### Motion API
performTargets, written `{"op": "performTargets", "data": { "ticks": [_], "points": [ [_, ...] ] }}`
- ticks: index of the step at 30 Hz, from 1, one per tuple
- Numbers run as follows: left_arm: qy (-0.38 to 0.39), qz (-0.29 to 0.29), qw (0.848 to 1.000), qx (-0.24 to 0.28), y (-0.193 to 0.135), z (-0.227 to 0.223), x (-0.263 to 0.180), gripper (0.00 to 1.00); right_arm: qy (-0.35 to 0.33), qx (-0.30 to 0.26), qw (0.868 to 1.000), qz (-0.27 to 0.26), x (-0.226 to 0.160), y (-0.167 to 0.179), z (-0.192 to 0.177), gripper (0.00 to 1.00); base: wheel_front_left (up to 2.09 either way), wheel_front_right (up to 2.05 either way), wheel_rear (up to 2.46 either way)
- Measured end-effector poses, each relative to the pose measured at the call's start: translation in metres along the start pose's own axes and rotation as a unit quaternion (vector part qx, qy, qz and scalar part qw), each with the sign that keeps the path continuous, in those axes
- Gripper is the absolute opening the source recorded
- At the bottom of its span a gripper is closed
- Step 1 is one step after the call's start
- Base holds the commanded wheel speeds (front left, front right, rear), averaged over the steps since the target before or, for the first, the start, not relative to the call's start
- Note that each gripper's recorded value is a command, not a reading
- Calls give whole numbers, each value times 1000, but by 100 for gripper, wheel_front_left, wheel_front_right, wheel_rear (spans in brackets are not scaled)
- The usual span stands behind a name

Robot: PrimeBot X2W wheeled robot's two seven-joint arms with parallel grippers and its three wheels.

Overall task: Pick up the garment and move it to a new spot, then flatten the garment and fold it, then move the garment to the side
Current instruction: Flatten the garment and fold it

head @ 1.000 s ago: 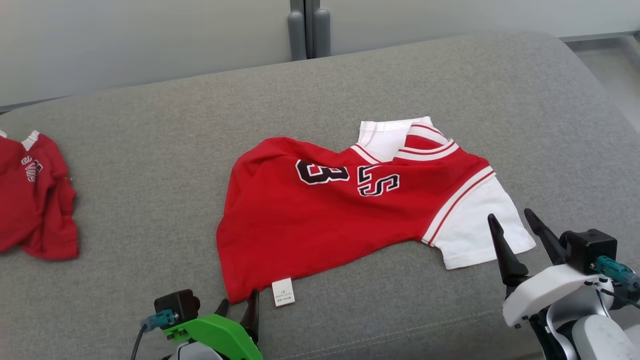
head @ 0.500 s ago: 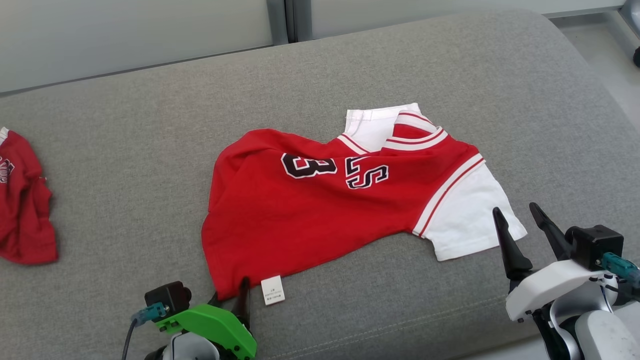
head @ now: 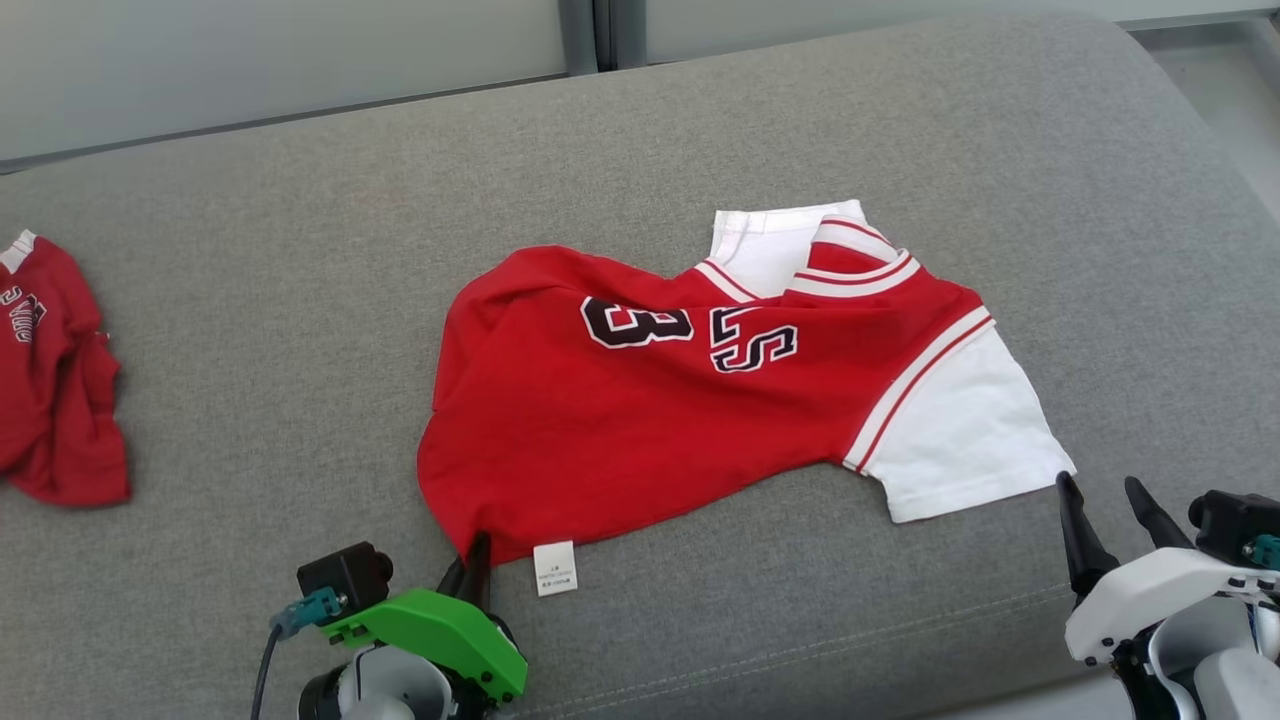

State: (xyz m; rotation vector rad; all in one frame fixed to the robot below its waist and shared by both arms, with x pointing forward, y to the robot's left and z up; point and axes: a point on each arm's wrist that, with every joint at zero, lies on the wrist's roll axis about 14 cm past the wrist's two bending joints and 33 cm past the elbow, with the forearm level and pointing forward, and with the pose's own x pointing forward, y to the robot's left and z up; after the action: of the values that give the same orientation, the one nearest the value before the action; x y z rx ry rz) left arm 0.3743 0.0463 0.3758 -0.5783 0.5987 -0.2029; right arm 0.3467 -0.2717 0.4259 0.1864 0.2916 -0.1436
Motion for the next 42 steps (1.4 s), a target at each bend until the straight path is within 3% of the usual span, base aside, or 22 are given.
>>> {"op": "performTargets", "data": {
  "ticks": [6, 13, 20, 22, 23, 24, 27, 31, 42],
  "points": [
    [-12, -8, 1000, 6, -4, 8, 0, 0, 23, 19, 999, -21, 12, -14, -14, 100, 0, 0, 0],
    [-17, -12, 1000, 14, -5, 15, -1, 0, 49, 65, 996, -22, 33, -8, -29, 100, 0, 0, 0],
    [-23, -7, 999, 21, -1, 22, -4, 0, 80, 72, 994, -11, 50, 1, -42, 100, 0, 0, 0],
    [-24, -5, 999, 21, 0, 22, -5, 0, 80, 71, 994, -8, 52, 3, -43, 80, 0, 0, 0],
    [-25, -6, 999, 20, 0, 23, -6, 0, 80, 69, 994, -7, 53, 3, -43, 61, 0, 0, 0],
    [-25, -6, 999, 20, 0, 23, -6, 0, 79, 66, 995, -6, 54, 3, -43, 49, 0, 0, 0],
    [-26, -3, 999, 20, 1, 24, -8, 0, 84, 63, 994, -3, 56, 4, -44, 31, 0, 0, 0],
    [-31, -2, 999, 22, 1, 27, -10, 0, 85, 61, 994, -3, 57, 3, -44, 0, 0, 0, 0],
    [-47, -10, 999, -5, -4, 38, -16, 0, 27, 134, 991, 14, 64, 18, -10, 0, 0, 0, 0]
  ]
}}
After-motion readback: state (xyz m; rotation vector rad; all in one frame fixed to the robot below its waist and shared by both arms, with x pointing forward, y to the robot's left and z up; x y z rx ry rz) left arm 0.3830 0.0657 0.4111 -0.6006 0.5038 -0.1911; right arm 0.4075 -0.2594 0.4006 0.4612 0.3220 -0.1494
